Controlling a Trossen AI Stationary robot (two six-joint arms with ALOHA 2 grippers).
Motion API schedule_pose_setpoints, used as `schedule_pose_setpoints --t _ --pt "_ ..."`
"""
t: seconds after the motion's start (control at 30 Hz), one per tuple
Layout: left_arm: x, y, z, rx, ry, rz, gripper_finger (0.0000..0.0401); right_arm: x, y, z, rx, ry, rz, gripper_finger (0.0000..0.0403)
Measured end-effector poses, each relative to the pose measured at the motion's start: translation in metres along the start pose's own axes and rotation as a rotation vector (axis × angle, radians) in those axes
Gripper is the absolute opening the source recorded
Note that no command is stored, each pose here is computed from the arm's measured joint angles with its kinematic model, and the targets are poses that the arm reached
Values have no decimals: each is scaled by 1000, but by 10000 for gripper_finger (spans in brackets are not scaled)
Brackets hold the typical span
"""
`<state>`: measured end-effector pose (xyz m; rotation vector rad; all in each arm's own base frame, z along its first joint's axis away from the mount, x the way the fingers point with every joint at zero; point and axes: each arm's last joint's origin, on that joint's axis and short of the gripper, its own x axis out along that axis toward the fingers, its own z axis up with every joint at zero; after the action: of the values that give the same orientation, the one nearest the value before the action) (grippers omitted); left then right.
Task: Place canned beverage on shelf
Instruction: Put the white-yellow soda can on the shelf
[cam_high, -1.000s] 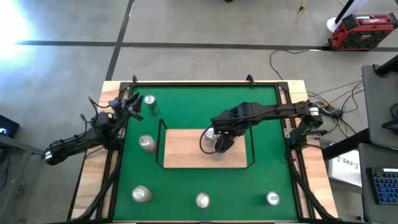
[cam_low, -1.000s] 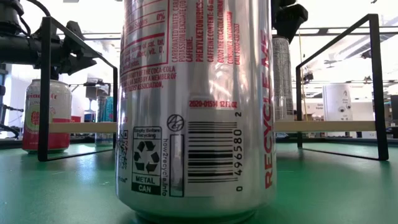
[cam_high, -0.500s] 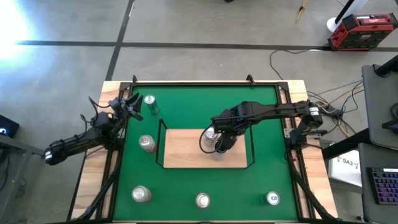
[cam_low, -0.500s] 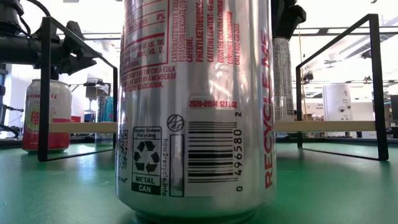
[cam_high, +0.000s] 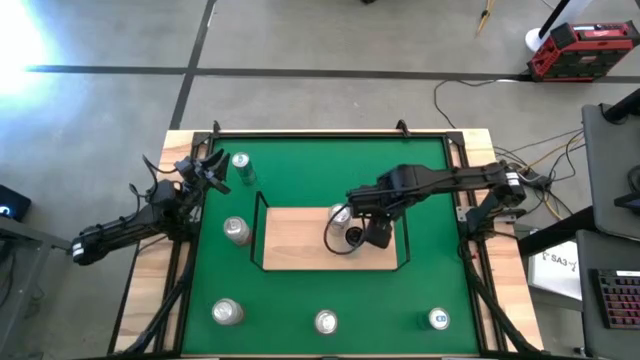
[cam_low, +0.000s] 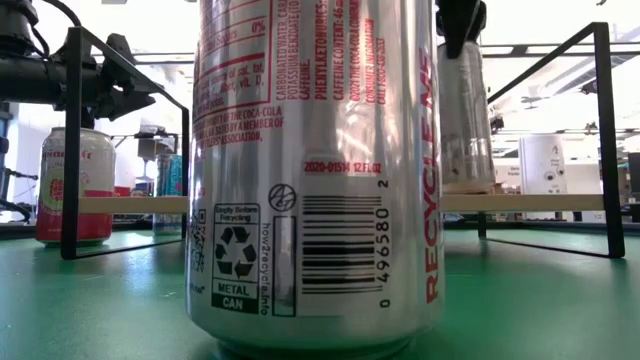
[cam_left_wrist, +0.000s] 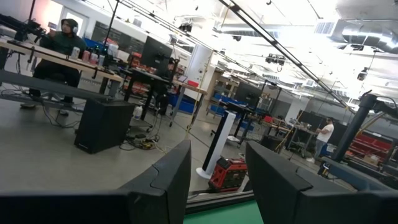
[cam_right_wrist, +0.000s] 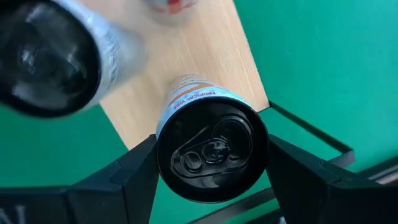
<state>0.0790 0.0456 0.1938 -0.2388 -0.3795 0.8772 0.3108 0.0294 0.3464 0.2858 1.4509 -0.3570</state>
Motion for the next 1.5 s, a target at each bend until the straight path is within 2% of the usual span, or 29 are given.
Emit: schedule_pose_setpoints --t 0.67,0.93,1.07,1.17,1.5 --pt "0 0 0 0 0 0 137 -6 33 -23 -530 -7 39 241" --pt "0 0 0 0 0 0 137 -7 40 -29 -662 -14 37 241" --pt "0 0 0 0 0 0 137 -5 42 -29 -677 -9 38 241" --pt "0 0 0 0 0 0 137 -5 41 -27 -697 -22 -3 241" --pt "0 0 0 0 0 0 137 -5 37 -25 -895 -52 -143 241"
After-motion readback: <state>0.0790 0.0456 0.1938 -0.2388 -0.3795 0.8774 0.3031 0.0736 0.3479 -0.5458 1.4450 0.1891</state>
